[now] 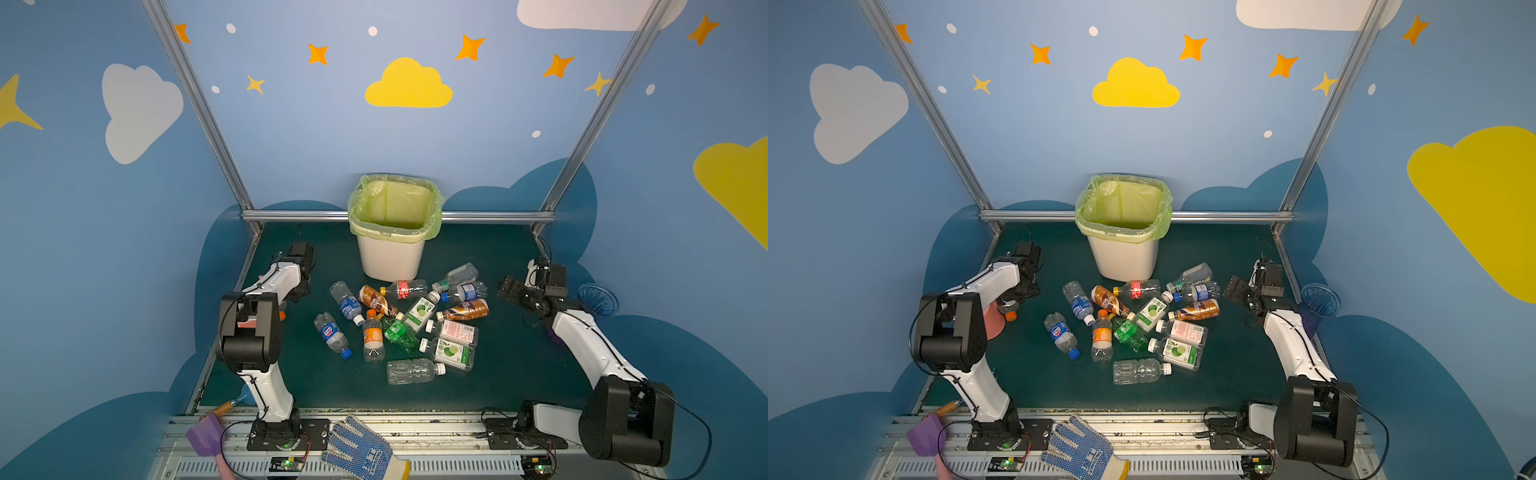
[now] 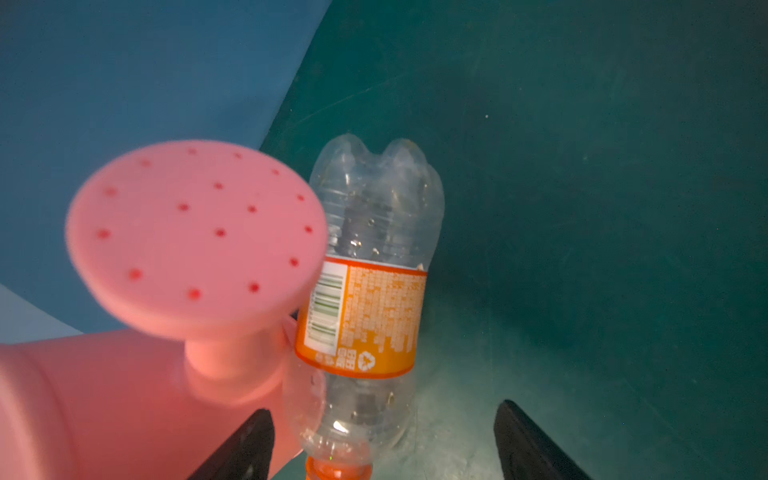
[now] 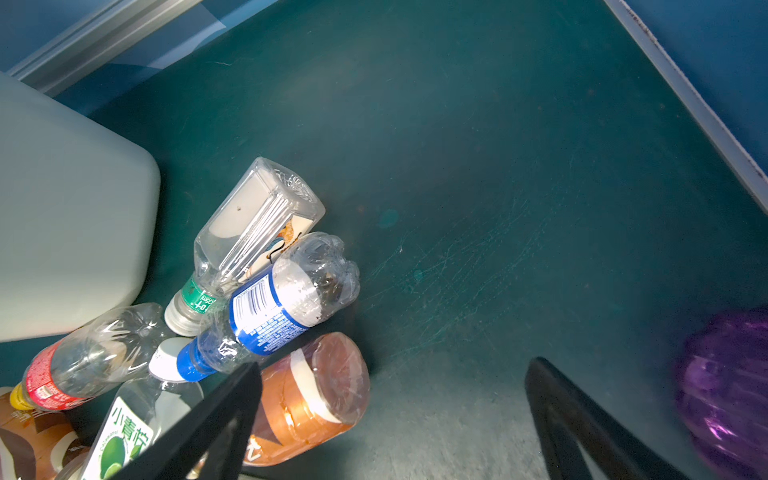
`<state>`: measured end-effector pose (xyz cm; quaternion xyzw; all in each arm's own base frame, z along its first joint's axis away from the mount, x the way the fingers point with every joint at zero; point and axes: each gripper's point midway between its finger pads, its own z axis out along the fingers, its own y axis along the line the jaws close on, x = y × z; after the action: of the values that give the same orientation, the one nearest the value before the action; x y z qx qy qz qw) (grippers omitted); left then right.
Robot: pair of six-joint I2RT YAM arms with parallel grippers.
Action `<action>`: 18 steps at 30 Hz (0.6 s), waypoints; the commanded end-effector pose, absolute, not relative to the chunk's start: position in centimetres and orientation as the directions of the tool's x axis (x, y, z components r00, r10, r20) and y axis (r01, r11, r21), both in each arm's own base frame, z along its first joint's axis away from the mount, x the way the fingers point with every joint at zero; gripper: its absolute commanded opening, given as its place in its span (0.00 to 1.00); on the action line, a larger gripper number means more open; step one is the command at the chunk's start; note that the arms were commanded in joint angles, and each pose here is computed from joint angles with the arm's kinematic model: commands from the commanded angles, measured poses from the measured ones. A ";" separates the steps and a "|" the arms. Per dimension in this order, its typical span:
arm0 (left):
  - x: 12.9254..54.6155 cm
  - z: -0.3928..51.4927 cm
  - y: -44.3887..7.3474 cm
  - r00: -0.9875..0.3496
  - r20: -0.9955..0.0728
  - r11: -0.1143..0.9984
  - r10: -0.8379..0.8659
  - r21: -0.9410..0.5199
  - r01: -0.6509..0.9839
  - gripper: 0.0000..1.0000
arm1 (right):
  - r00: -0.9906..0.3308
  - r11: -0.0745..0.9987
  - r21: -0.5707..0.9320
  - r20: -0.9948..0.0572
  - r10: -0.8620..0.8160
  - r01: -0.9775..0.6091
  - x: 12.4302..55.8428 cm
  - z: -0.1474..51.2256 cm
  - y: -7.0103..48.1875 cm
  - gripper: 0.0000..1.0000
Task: Throw the plastic bottles in the bin
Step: 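Close the left gripper on the orange-label bottle beside the pink watering can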
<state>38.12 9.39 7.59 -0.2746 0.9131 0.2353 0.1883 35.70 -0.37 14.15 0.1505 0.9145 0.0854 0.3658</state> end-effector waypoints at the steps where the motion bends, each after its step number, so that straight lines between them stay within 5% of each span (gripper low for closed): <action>1: 38.7 7.3 9.9 -0.771 -0.474 0.729 -0.426 0.325 -0.602 0.83 | -0.698 0.943 0.246 -0.635 0.330 0.222 35.3 13.6 -0.8 0.98; 18: 40.8 5.9 10.3 -0.794 -0.451 0.751 -0.408 0.328 -0.573 0.83 | -0.703 0.942 0.240 -0.627 0.336 0.236 34.9 13.3 -1.0 0.98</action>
<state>39.93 10.35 5.96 -0.2707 0.9161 0.2393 0.1741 35.50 -0.69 13.93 0.1537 0.9162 0.0804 0.3613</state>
